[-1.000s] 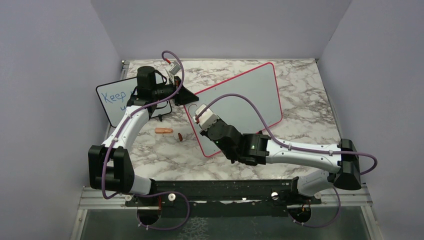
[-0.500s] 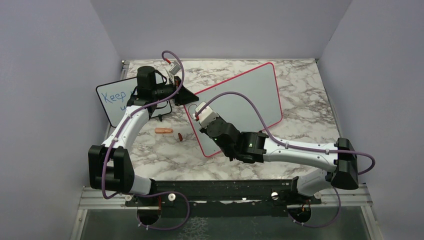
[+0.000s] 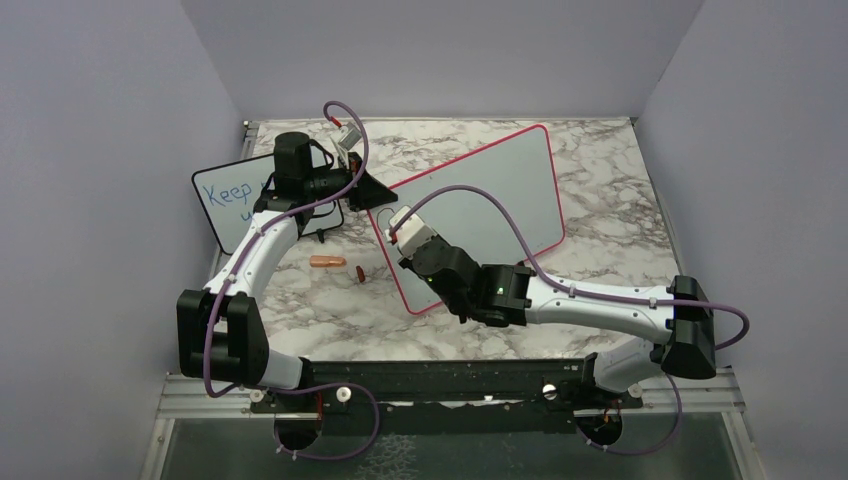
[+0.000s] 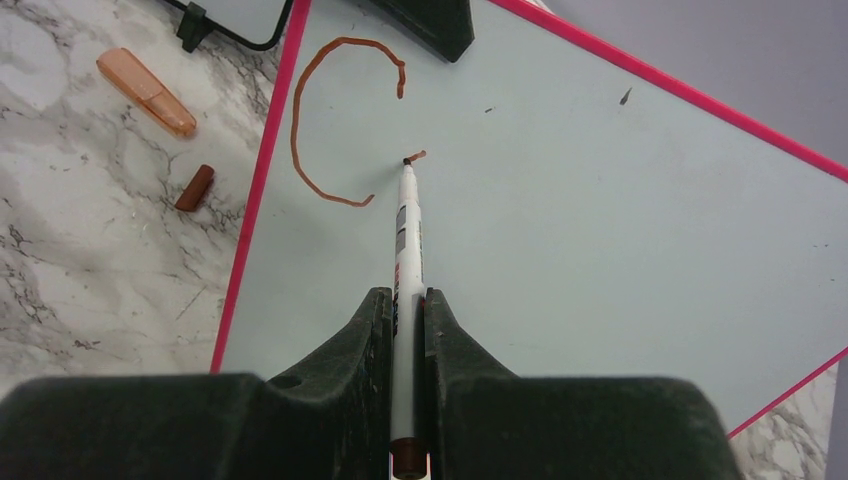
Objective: Write a sentence on the whiteboard
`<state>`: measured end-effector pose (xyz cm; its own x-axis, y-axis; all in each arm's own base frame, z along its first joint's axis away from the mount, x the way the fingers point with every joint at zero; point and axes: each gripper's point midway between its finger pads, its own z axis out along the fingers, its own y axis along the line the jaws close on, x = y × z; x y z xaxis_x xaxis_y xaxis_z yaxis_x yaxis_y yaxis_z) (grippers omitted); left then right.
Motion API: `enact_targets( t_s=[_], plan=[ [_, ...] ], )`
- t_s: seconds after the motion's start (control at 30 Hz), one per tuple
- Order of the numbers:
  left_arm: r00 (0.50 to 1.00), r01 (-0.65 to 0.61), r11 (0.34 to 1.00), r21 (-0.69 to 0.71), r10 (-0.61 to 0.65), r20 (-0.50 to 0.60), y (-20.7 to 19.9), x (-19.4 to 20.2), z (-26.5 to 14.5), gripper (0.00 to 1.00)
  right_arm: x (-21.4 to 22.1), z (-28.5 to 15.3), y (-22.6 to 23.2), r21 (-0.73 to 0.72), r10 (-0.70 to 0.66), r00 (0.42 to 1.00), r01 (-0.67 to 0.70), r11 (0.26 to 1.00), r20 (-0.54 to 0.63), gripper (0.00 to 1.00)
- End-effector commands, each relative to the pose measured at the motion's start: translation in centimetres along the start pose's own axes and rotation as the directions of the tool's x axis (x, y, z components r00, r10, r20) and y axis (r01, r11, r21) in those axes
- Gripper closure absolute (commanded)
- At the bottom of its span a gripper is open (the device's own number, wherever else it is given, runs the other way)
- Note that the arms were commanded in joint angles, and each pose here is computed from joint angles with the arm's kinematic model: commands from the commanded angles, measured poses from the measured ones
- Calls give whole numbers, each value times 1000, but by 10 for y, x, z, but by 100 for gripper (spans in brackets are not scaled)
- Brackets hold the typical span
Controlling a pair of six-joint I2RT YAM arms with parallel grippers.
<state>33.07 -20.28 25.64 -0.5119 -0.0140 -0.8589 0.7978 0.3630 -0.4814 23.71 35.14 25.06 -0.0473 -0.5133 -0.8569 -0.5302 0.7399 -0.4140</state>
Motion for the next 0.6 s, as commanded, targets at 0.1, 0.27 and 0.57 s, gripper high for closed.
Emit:
enact_targets(
  t_s=[0.1, 0.27, 0.57],
  plan=[
    [998, 16, 999, -37, -18, -53, 16, 24, 5, 100, 22, -1, 12, -61, -18, 998, 14, 998, -64, 99],
    [998, 17, 999, -37, -19, -53, 17, 24, 5, 100, 30, -3, 13, -72, -27, 996, 21, 997, -86, 99],
    [998, 18, 999, -36, -20, -55, 17, 25, 5, 100, 38, -7, 2, -27, -45, 993, 43, 999, -108, 99]
  ],
)
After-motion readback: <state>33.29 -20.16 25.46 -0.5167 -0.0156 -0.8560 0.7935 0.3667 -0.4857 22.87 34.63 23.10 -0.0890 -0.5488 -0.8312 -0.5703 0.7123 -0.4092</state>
